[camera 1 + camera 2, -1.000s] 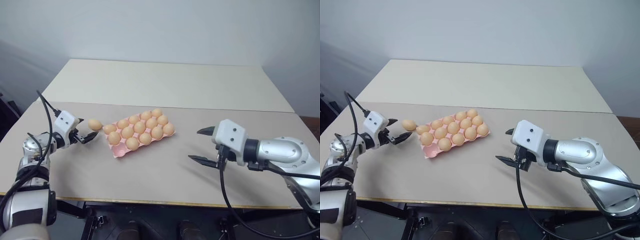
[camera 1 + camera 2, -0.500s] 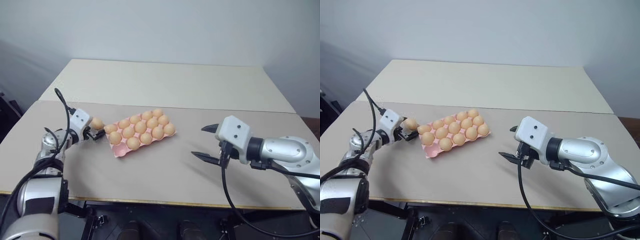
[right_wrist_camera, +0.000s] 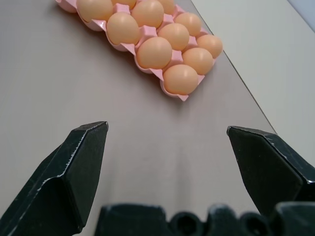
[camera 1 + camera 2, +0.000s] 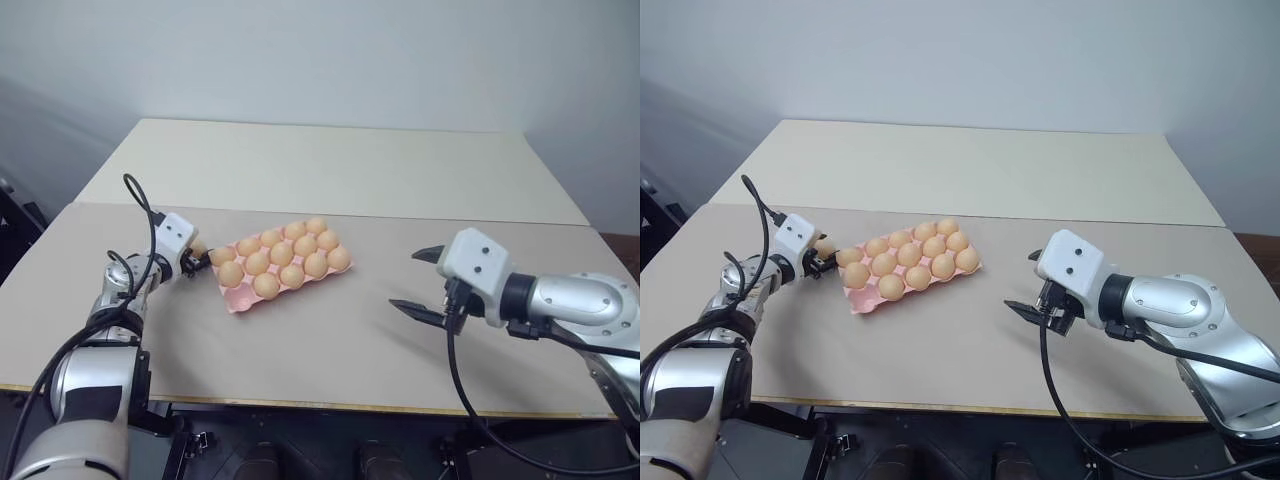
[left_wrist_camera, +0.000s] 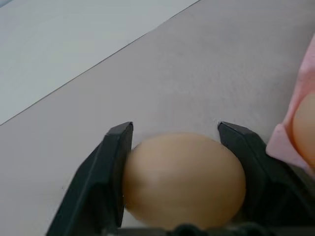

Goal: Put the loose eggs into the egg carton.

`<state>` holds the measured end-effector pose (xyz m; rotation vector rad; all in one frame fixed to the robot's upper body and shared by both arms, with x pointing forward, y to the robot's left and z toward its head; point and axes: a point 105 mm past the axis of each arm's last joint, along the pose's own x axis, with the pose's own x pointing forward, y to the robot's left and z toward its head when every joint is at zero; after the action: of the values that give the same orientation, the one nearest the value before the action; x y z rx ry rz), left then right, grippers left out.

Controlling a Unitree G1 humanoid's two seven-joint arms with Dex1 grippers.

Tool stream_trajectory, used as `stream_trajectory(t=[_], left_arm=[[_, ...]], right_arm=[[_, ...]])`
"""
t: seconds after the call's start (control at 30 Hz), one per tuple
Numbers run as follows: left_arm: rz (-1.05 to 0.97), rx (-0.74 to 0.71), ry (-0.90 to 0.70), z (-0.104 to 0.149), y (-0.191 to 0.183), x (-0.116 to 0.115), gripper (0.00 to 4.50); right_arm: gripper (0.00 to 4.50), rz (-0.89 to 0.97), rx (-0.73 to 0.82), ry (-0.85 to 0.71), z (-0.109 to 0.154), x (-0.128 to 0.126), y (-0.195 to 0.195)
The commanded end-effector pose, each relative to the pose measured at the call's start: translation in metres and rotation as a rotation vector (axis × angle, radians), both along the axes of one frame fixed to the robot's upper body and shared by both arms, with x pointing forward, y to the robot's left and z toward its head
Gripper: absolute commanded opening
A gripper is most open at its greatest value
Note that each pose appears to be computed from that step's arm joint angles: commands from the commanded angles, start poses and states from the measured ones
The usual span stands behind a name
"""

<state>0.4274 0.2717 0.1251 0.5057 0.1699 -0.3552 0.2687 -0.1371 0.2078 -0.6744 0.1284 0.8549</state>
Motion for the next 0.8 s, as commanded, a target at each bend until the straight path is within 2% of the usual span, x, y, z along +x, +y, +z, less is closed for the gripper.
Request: stream_trajectory(t=[0.03,0.4,0.63,0.8], left_arm=[[0.015,0.051,0.018,0.000,0.012,-0.004,2.42],[0.041,0.102,-0.008,0.014,0.065,-0.037,2.42],[-0.146,-0.167,-0.179,0.055,0.050,-0.051,2.42],[-0.405,-0.342,-0.173,0.054,0.015,-0.072,2.42]], right_arm=[[4.50,-0.001,-0.008,-0.059,0.012,-0.003,0.000],[4.50,0.013,0.004,-0.054,0.010,-0.002,0.003],[4.50,0.027,0.015,-0.054,0.009,0.001,0.006],[4.50,0.035,0.020,-0.070,0.010,0.003,0.009]])
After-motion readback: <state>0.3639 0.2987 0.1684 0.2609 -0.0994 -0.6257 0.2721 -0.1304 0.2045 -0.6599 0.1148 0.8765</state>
